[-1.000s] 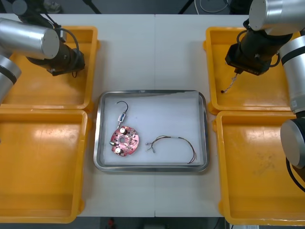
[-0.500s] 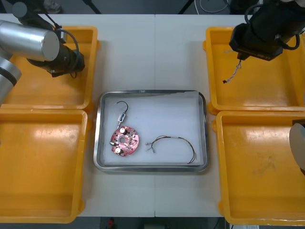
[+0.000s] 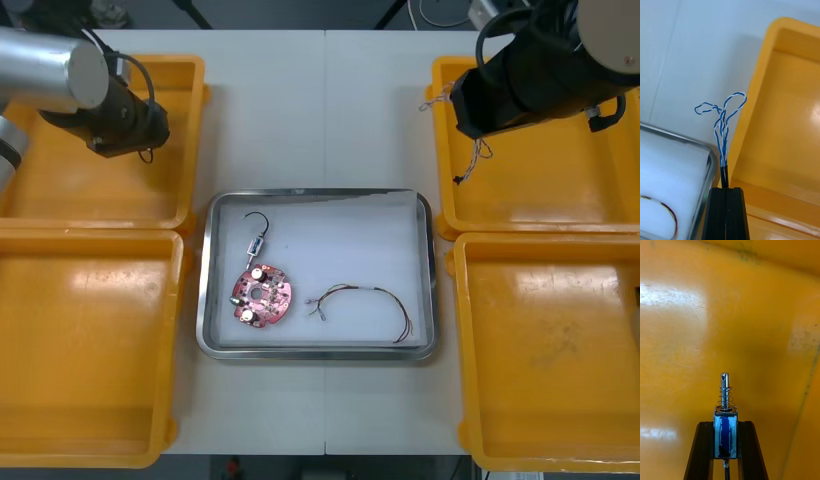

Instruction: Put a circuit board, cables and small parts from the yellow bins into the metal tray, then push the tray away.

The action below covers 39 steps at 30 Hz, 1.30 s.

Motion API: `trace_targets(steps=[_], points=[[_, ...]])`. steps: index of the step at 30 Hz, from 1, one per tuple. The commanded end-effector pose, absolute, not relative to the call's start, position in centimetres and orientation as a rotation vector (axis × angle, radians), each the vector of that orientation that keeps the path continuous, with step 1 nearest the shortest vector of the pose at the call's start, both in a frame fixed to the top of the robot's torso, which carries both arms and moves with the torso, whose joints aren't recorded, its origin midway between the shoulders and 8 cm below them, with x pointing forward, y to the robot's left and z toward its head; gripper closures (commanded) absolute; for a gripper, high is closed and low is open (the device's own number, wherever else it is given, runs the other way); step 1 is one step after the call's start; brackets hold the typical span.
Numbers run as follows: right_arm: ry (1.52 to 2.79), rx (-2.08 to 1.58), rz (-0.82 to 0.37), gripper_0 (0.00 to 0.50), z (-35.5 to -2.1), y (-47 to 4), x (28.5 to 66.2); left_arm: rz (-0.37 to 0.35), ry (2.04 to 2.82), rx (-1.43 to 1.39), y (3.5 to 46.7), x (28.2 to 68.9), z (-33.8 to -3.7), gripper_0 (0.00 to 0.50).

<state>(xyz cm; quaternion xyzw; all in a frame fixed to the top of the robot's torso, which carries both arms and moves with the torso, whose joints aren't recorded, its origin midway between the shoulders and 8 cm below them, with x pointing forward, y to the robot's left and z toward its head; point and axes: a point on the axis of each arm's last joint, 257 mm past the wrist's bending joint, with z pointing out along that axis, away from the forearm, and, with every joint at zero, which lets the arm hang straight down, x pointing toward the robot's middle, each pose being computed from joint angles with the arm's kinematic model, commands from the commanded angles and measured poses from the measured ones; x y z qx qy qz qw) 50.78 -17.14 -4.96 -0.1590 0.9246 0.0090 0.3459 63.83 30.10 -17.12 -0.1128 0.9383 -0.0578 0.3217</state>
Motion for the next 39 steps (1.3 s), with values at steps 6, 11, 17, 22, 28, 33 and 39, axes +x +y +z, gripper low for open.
trace_targets(steps=[6, 11, 17, 22, 28, 33, 39], points=[[2.258, -0.928, -0.126, 0.500, -7.3, -10.5, 46.8, -0.098, 2.457, -0.208, 33.1, 61.1, -9.8, 0.499], [2.175, -1.101, -0.168, 0.500, -8.7, -7.5, 46.2, -0.069, 2.493, -0.186, 32.8, 59.3, -8.7, 0.500], [2.070, -1.211, -0.256, 0.500, -10.9, -3.9, 46.4, -0.016, 2.539, -0.142, 32.1, 57.0, -7.6, 0.499], [2.037, -1.298, -0.257, 0.500, -13.9, -1.8, 46.8, 0.022, 2.571, -0.110, 31.3, 55.1, -7.0, 0.498], [2.013, -1.400, -0.338, 0.500, -17.5, -1.6, 47.0, 0.080, 2.587, -0.081, 30.9, 52.7, -7.1, 0.498], [1.974, -1.482, -0.414, 0.500, -19.8, -2.4, 47.2, 0.084, 2.557, -0.050, 30.2, 51.5, -7.3, 0.499], [1.900, -1.590, -0.479, 0.500, -21.5, -3.6, 47.3, 0.047, 2.526, -0.039, 28.7, 51.2, -6.6, 0.497]])
